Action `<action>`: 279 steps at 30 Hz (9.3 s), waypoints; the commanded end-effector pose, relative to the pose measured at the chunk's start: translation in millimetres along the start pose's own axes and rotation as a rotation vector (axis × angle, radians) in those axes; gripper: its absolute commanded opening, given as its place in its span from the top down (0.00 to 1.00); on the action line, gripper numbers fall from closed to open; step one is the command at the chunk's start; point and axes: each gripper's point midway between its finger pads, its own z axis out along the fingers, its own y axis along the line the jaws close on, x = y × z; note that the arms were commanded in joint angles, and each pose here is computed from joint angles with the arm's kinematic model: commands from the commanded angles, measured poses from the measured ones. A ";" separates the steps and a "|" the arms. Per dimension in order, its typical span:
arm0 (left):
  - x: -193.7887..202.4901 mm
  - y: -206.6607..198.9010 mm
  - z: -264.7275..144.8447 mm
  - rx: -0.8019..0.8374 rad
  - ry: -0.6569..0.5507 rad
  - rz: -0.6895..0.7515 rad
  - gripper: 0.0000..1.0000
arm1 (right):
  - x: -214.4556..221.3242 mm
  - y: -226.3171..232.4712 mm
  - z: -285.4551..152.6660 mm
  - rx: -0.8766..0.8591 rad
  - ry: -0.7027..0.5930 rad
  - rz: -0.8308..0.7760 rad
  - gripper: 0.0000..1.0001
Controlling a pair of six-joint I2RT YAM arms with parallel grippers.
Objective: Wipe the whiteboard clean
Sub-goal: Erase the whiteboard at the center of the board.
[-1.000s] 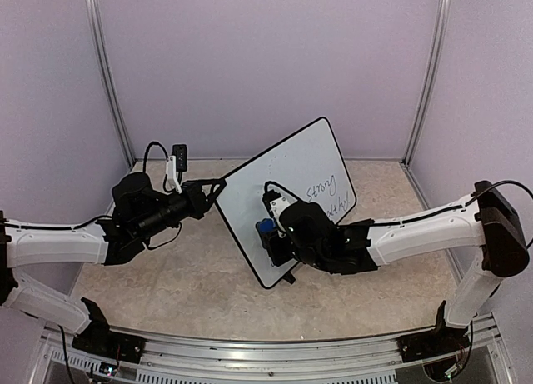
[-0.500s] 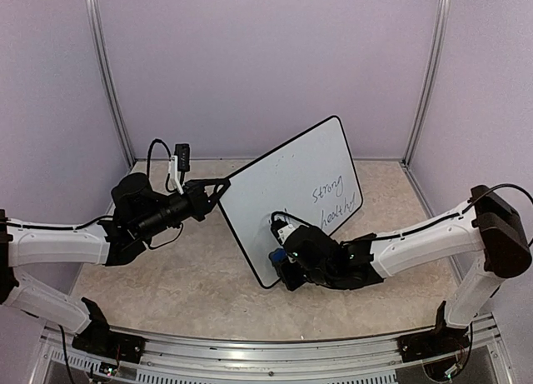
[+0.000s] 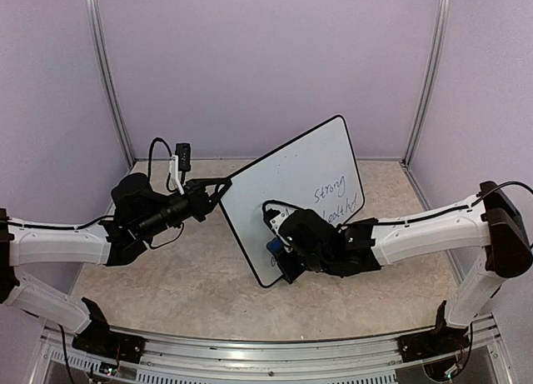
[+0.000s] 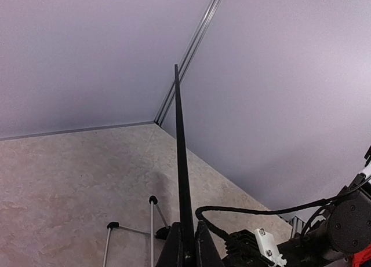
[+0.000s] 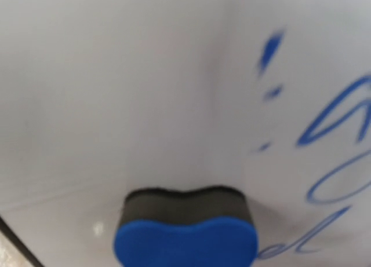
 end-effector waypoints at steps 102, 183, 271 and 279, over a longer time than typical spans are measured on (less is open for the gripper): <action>51.1 -22.9 2.4 0.162 0.168 -0.017 1.00 | 19.4 -65.8 9.5 0.101 -0.079 0.198 0.76; 52.2 -22.7 2.3 0.162 0.172 -0.015 1.00 | -46.6 -184.8 7.9 0.176 -0.209 0.243 0.76; 52.7 -23.1 2.7 0.168 0.173 -0.021 1.00 | -11.8 -194.4 14.1 0.176 -0.166 0.278 0.76; 51.4 -23.3 1.7 0.166 0.170 -0.018 1.00 | -59.9 -205.1 8.1 0.186 -0.230 0.248 0.76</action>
